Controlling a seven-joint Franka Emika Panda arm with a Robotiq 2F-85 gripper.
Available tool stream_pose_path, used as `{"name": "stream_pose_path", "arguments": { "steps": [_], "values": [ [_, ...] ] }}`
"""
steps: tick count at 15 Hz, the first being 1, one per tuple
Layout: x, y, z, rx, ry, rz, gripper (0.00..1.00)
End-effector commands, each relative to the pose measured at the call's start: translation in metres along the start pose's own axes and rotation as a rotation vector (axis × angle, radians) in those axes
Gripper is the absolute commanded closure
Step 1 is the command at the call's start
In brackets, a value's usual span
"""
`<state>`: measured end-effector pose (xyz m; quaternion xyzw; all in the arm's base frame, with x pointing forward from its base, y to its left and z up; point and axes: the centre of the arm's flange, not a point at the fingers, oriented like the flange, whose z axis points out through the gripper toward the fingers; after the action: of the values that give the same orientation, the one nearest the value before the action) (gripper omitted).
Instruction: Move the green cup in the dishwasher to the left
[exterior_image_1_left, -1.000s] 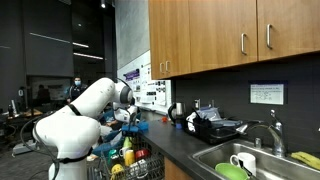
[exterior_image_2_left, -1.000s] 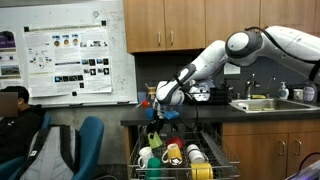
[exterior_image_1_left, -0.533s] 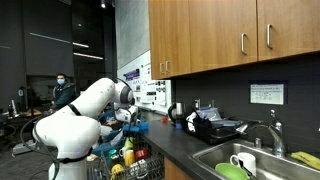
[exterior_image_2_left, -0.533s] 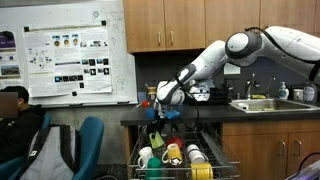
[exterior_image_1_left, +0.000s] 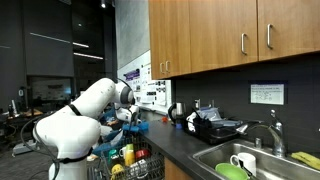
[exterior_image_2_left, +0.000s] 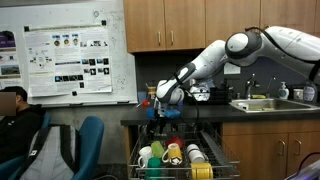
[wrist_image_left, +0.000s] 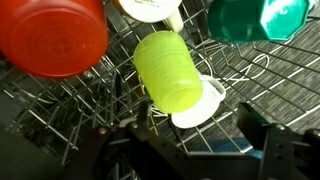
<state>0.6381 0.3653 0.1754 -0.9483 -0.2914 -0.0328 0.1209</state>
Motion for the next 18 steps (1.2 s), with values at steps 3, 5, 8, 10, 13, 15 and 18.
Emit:
{"name": "stream_pose_path", "arguments": {
  "steps": [3, 5, 8, 10, 13, 15, 18],
  "values": [
    [0.002, 0.007, -0.026, -0.013, -0.006, 0.067, 0.0],
    [0.001, 0.001, -0.038, -0.006, -0.006, 0.077, 0.0],
    [0.0, -0.013, -0.073, -0.008, 0.002, 0.084, 0.0],
    [-0.003, -0.023, -0.101, -0.016, -0.005, 0.089, 0.0],
    [-0.018, -0.037, -0.144, -0.026, -0.032, 0.101, 0.0],
    [-0.041, -0.053, -0.169, -0.01, -0.067, 0.112, 0.0],
    [-0.078, -0.075, -0.194, -0.008, -0.132, 0.121, 0.0]
  ]
}}
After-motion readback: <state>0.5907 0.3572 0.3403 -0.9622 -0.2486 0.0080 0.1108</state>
